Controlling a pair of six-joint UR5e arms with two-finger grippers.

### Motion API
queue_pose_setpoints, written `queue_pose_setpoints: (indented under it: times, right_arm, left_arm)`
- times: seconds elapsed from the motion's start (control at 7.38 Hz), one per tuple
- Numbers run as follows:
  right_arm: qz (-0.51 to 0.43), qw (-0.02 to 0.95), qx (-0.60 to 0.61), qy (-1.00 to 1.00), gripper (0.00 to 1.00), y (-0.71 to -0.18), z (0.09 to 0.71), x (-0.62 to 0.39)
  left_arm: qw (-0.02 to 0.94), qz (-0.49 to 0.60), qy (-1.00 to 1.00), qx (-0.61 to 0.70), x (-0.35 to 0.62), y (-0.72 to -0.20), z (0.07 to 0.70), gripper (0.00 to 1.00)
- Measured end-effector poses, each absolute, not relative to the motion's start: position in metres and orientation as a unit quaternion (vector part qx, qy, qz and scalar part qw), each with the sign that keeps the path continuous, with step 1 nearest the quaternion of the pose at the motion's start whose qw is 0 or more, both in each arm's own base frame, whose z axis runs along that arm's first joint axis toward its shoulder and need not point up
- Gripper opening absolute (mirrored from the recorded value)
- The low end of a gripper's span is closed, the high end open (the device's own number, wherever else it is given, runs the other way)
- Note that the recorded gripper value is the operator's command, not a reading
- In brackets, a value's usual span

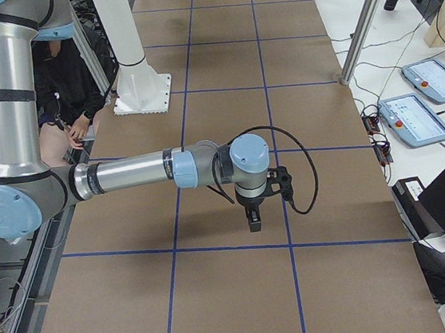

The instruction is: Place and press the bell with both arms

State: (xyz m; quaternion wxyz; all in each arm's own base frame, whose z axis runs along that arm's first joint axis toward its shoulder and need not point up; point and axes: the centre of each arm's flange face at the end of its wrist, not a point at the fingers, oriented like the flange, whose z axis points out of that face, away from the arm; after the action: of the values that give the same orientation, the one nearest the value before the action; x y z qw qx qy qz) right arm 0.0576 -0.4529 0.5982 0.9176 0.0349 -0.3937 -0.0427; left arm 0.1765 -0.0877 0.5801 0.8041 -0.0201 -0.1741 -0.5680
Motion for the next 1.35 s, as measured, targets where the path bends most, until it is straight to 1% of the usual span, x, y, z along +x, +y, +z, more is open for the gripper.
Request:
queue_pose_setpoints:
  times: [0.14,0.41,0.54,0.81,0.95,1.22,1.35]
  right_arm:
    - [-0.042,0.917,0.034,-0.395,1.00,-0.453,0.598,0.057]
    - [-0.041,0.916,0.034,-0.397,1.00,-0.453,0.598,0.057]
    - [-0.041,0.916,0.034,-0.397,1.00,-0.453,0.598,0.057]
    - [-0.040,0.916,0.033,-0.398,1.00,-0.453,0.598,0.057]
    - [-0.040,0.916,0.034,-0.398,1.00,-0.454,0.597,0.057]
    - [-0.041,0.917,0.036,-0.396,1.00,-0.456,0.595,0.057]
    - [-0.041,0.917,0.036,-0.394,1.00,-0.456,0.596,0.057]
  left_arm:
    - [0.816,-0.554,-0.160,-0.033,0.179,-0.100,0.572,0.00]
    - [0.840,-0.529,-0.115,-0.035,0.183,-0.141,0.560,0.00]
    - [0.848,-0.521,-0.094,-0.027,0.189,-0.176,0.550,0.00]
    - [0.864,-0.501,-0.051,0.015,0.202,-0.279,0.522,0.00]
    - [0.885,-0.463,-0.040,0.037,0.200,-0.325,0.512,0.00]
    - [0.933,-0.350,0.012,0.086,0.200,-0.395,0.482,0.00]
    - [0.940,-0.317,0.047,0.121,0.216,-0.428,0.466,0.00]
